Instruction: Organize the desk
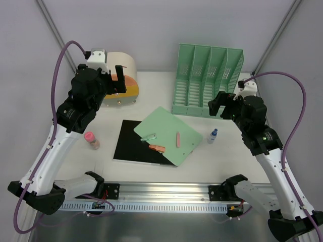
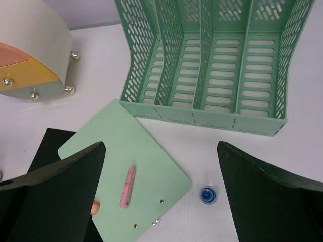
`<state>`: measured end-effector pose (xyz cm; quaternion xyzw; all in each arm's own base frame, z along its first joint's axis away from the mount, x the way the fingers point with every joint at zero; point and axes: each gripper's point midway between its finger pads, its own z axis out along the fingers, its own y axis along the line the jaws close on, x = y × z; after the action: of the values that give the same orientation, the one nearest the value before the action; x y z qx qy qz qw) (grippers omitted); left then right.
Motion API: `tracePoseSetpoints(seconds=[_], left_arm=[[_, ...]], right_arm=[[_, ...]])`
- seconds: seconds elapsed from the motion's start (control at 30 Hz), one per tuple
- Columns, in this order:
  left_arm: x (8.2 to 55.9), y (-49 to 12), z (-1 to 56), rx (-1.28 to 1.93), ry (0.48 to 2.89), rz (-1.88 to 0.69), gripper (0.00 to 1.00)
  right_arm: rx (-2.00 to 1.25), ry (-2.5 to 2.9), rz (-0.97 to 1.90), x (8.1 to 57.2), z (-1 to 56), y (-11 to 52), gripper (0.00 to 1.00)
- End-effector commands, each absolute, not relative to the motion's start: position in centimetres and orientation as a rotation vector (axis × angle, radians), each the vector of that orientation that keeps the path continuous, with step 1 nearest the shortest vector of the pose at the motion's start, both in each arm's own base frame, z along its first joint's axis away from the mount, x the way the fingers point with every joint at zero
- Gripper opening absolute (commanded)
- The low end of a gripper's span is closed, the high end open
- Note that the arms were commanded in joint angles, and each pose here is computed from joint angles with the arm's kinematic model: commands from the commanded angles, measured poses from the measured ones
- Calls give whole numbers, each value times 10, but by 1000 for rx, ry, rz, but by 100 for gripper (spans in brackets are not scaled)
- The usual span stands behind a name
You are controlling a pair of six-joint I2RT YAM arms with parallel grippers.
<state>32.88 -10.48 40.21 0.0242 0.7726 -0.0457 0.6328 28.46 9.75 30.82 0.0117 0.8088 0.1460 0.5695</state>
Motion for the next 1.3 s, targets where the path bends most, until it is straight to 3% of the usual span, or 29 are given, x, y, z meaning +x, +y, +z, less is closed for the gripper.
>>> tracePoseSetpoints(seconds=[0.0,0.77,0.93,1.27], left_arm=[[326,-106,413,59,1722,-113,99],[349,-90,393,-77,1783,7,99],[367,-80,392,-146,1813,-127,99],[424,-53,401,-231,1838,-109,99]], right_arm=[[22,1836,358,284,328,98,100],[-21,1923,456,293,304,122,100],[-60,1918,558,299,311,143,100],[-164,1908,688,319,341,199,100]])
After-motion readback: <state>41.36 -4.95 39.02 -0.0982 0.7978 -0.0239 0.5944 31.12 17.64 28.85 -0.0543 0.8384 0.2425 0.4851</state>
